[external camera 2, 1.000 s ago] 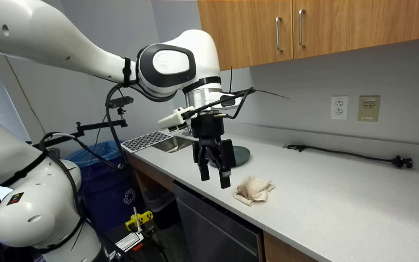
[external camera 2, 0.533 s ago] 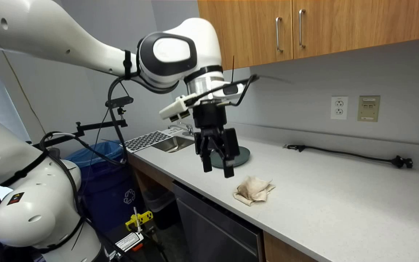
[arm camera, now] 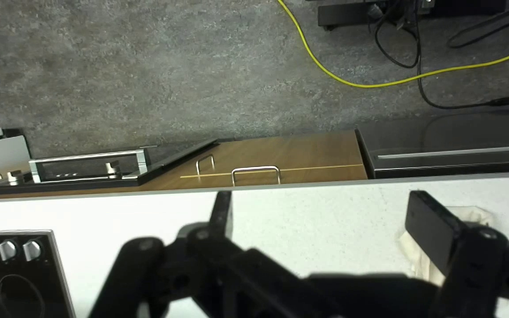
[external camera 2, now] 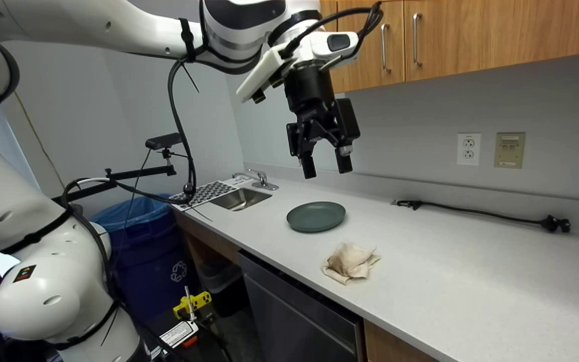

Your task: Unfold the towel

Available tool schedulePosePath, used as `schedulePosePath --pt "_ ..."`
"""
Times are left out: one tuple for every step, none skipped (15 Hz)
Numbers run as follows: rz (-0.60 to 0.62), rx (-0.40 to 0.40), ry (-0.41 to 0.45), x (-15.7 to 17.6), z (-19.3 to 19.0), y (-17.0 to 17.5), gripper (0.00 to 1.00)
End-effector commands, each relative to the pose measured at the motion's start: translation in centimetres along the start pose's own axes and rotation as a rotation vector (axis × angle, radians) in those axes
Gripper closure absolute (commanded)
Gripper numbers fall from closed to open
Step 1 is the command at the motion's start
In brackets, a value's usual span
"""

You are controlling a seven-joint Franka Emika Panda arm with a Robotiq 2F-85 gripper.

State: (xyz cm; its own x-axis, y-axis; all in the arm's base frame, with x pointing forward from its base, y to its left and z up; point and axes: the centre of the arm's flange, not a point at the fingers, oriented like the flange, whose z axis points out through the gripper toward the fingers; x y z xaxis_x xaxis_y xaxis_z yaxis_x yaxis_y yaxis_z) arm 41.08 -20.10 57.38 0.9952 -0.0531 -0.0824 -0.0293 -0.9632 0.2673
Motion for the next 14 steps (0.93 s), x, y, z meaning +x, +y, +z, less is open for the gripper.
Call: schedulePosePath --pt "-0.001 0.0 -0.004 0.3 0.1 0.0 0.0" --pt "-0.002 0.0 -0.008 0.4 0.3 0.0 0.0" --pt "-0.002 0.001 -0.011 0.5 0.4 0.0 0.0" --pt "-0.024 0.019 -0.003 1.0 0.6 -0.7 0.0" --pt "-0.039 0.026 -0.002 1.3 0.7 -1.3 0.0" --pt "-0.056 0.035 0.003 1.9 1.1 -2.3 0.0" --pt "-0.066 0.05 0.014 2.5 1.4 -3.3 0.0" --pt "-0.081 0.063 0.024 3.3 1.6 -4.5 0.0" --pt "-0.1 0.076 0.037 4.1 2.0 -5.7 0.0" --pt "-0.118 0.091 0.055 5.1 2.2 -7.2 0.0" --pt "-0.136 0.103 0.072 6.0 2.5 -8.4 0.0" --pt "-0.155 0.112 0.083 7.0 2.9 -9.8 0.0" --pt "-0.176 0.124 0.096 7.9 3.2 -11.1 0.0" --pt "-0.192 0.129 0.105 8.8 3.4 -12.3 0.0"
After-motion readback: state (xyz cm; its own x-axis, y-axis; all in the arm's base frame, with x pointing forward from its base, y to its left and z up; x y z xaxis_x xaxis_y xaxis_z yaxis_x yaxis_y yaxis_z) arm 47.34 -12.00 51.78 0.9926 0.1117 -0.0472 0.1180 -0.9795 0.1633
